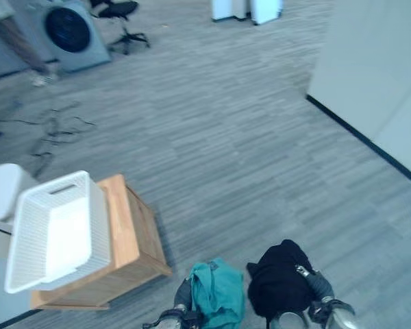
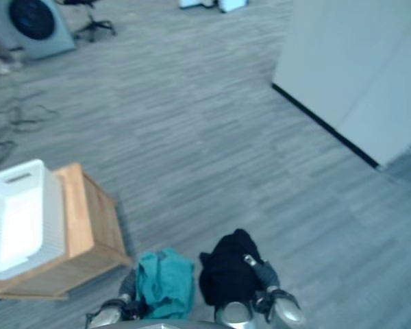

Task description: Tidy up the quilt and then pick up the clothes from the bed and put them into the laundry hamper.

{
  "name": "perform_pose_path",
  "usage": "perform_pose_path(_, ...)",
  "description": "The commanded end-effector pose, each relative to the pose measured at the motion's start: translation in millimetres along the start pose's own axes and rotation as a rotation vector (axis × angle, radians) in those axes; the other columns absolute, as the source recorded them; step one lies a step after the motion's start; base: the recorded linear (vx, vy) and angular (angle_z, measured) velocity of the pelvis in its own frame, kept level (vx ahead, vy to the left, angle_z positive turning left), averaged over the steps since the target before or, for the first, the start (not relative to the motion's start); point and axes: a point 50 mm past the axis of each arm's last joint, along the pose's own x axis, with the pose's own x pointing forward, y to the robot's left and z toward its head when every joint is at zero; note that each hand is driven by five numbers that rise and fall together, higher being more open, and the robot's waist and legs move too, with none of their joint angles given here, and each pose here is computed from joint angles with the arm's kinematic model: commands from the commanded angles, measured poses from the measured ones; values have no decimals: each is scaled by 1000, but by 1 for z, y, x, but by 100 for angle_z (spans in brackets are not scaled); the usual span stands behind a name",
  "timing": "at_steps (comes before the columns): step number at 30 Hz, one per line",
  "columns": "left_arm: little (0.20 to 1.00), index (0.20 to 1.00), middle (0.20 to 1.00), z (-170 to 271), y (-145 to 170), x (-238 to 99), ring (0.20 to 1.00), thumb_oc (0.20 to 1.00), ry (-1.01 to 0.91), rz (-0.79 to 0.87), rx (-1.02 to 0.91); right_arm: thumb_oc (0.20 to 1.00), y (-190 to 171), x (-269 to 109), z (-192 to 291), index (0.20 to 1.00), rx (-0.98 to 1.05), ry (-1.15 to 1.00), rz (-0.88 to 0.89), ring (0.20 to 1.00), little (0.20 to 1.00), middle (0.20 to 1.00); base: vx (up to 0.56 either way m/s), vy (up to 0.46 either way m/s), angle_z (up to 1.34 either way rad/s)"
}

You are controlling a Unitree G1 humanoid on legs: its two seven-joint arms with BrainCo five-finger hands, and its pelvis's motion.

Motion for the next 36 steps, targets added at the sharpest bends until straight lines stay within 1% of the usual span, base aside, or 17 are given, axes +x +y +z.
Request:
perform_pose_path(1, 200, 200, 200, 34, 6, 3, 200, 200, -114, -21, 26, 200, -1, -2, 23, 200, 26, -98, 78, 200, 200, 200, 402, 34, 48)
perform_pose_path(4, 200, 200, 200, 31, 12, 0, 200, 200, -119, 5, 9, 200, 4, -6, 26, 200, -5, -92, 132, 200, 200, 200, 487, 137, 39)
perform_pose_path(8, 200, 200, 200, 32, 11, -3, 200, 200, -137, 22, -4, 200, 10, -16, 15, 200, -32, -62, 161, 200, 200, 200, 709, 199, 15)
perform_pose_path(9, 200, 200, 200, 34, 16, 0, 200, 200, -150, 47, -19, 200, 17, -13, 12, 200, -74, -61, 171, 200, 200, 200, 839, 281, 65)
perform_pose_path(13, 200, 200, 200, 45, 20, 2, 200, 200, -175, 51, 1, 200, 22, -9, 16, 200, -32, -79, 166, 200, 200, 200, 639, 306, 13)
perform_pose_path(15, 200, 200, 200, 46, 21, 2, 200, 200, -168, 83, -6, 200, 26, -10, 13, 200, -39, -65, 188, 200, 200, 200, 540, 278, 60)
perform_pose_path(17, 200, 200, 200, 49, 26, 2, 200, 200, -183, 111, -17, 200, 39, -8, 13, 200, -64, -70, 239, 200, 200, 200, 285, -11, 114)
perform_pose_path(19, 200, 200, 200, 51, 31, 2, 200, 200, -200, 119, -4, 200, 50, -5, 11, 200, -95, -66, 290, 200, 200, 200, 386, -248, 152)
perform_pose_path(21, 200, 200, 200, 49, 34, 1, 200, 200, -207, 116, 20, 200, 51, -6, 8, 200, -85, -73, 293, 200, 200, 200, 440, -378, 158)
perform_pose_path(23, 200, 200, 200, 43, 37, -1, 200, 200, -214, 96, 88, 200, 54, -9, -1, 200, -39, -85, 271, 200, 200, 200, 534, -383, 274)
perform_pose_path(27, 200, 200, 200, 50, 36, -1, 200, 200, -243, 131, 75, 200, 56, -4, 4, 200, -29, -87, 264, 200, 200, 200, 382, -254, 334)
perform_pose_path(30, 200, 200, 200, 51, 41, 0, 200, 200, -241, 177, 49, 200, 57, -1, 10, 200, -28, -87, 265, 200, 200, 200, 292, -304, 168)
perform_pose_path(32, 200, 200, 200, 52, 41, -2, 200, 200, -244, 192, 39, 200, 53, 0, 13, 200, -50, -77, 256, 200, 200, 200, 252, -180, 104)
perform_pose_path(33, 200, 200, 200, 42, 39, -3, 200, 200, -191, 134, 92, 200, 34, -3, 12, 200, 28, -71, 137, 200, 200, 200, 195, -131, 90)
perform_pose_path(36, 200, 200, 200, 43, 37, -3, 200, 200, -203, 127, 101, 200, 18, -11, 12, 200, 45, -81, 93, 200, 200, 200, 37, -44, 196)
